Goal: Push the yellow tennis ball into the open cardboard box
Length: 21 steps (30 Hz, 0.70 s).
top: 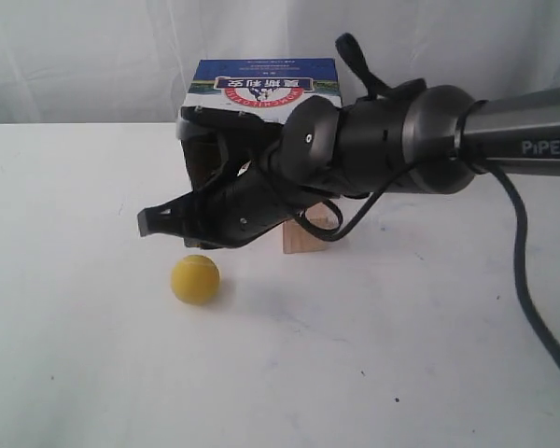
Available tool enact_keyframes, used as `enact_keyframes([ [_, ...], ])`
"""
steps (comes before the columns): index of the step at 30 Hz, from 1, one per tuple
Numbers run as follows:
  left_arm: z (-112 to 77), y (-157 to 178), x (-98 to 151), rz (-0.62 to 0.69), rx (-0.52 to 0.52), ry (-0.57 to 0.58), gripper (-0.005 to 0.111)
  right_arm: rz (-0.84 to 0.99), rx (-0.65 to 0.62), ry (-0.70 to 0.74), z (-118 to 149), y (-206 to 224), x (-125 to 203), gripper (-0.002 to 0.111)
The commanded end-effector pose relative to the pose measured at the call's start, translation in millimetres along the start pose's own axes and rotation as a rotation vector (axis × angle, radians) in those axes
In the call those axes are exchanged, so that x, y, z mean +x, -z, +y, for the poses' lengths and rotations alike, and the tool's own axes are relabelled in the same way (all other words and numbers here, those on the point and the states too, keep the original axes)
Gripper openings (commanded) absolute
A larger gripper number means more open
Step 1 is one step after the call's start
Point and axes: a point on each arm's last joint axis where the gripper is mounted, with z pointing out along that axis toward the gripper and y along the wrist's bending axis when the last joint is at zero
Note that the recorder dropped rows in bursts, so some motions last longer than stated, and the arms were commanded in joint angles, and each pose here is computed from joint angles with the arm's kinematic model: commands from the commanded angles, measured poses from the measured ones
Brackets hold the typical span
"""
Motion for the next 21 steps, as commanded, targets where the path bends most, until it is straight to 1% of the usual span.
enact_keyframes([
  [1, -0.2, 0, 2, 0.015, 0.009, 0.01, 0.0, 0.052, -0.034, 0.095, 19, -4, 12, 0.0],
  [5, -0.2, 0, 3, 0.023, 0.009, 0.01, 0.0, -0.037, -0.014, 0.112, 24, -15, 11, 0.0],
  [8, -0.2, 0, 2, 0.016, 0.009, 0.01, 0.0, -0.128, 0.026, 0.107, 17, -26, 6, 0.0],
  [11, -0.5, 0, 2, 0.014, 0.012, 0.021, 0.0, -0.168, 0.04, 0.105, 15, -41, -1, 0.0],
  [15, -0.5, 0, 2, 0.014, 0.012, 0.023, 0.0, -0.104, 0.019, 0.105, 16, -67, -2, 0.0],
  [21, -0.5, 0, 2, 0.014, 0.012, 0.023, 0.0, 0.035, -0.012, 0.103, 17, -74, 10, 0.0],
])
